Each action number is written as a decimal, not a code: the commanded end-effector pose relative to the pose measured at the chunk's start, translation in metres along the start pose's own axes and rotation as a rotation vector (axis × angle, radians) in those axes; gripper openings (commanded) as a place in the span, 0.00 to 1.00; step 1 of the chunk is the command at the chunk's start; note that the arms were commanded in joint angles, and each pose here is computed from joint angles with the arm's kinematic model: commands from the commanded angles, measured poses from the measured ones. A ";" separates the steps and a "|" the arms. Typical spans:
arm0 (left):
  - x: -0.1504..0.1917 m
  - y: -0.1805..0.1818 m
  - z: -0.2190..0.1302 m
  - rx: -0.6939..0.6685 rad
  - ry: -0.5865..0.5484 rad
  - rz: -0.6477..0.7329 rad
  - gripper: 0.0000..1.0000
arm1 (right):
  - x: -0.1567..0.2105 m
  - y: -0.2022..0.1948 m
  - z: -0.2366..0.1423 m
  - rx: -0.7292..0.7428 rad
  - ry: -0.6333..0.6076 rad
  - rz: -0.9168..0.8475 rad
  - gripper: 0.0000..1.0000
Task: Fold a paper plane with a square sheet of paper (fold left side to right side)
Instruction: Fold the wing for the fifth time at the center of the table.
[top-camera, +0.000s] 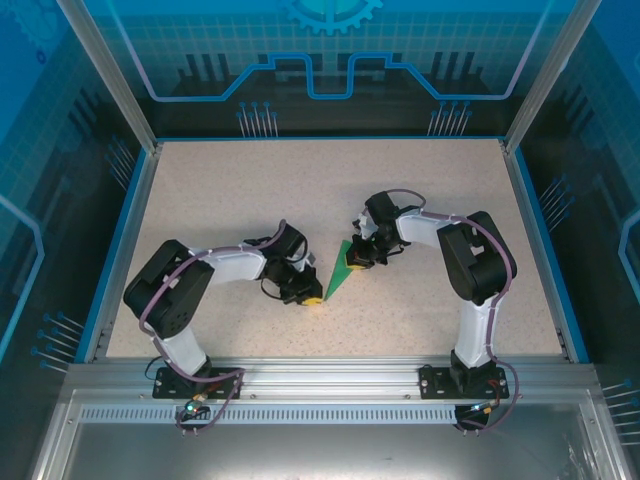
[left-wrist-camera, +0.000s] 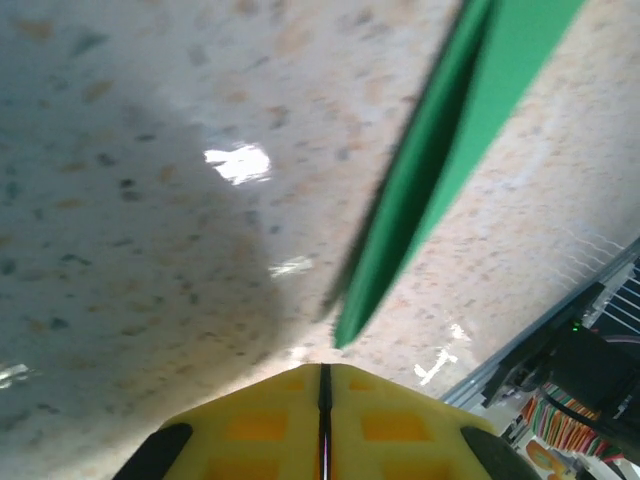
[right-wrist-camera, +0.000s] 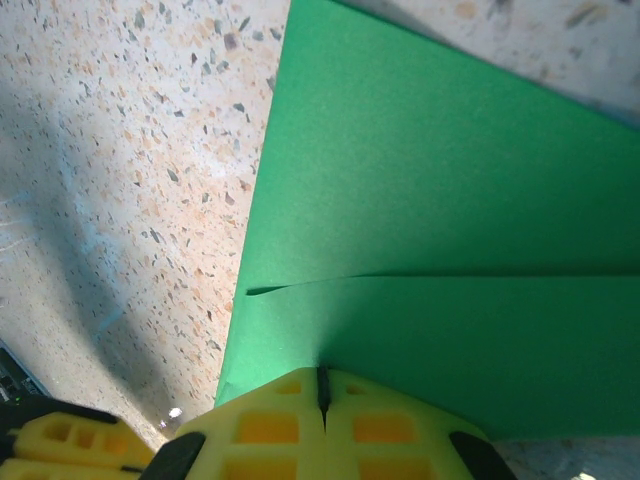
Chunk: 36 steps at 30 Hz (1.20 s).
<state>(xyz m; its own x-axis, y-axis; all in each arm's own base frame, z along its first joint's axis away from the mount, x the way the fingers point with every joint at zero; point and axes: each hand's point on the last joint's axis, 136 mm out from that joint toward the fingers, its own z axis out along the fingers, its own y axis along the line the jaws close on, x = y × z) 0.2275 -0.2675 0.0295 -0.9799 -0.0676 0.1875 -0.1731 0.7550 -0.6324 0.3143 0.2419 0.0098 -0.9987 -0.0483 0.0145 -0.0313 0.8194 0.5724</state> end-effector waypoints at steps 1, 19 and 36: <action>-0.010 -0.033 -0.021 0.050 -0.037 0.061 0.10 | 0.024 -0.052 0.012 0.209 0.072 0.070 0.00; -0.025 -0.040 0.022 0.016 0.056 0.089 0.10 | 0.024 -0.051 0.011 0.210 0.072 0.072 0.00; -0.002 0.007 0.027 -0.110 0.100 0.037 0.10 | 0.026 -0.054 0.011 0.222 0.080 0.076 0.00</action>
<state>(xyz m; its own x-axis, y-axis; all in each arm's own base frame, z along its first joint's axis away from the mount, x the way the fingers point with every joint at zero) 0.2423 -0.2951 0.0151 -0.9799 0.0271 0.1978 -0.1021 0.7832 -0.6133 0.3145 0.2403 0.0095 -0.9988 -0.0456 0.0164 -0.0285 0.8262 0.5626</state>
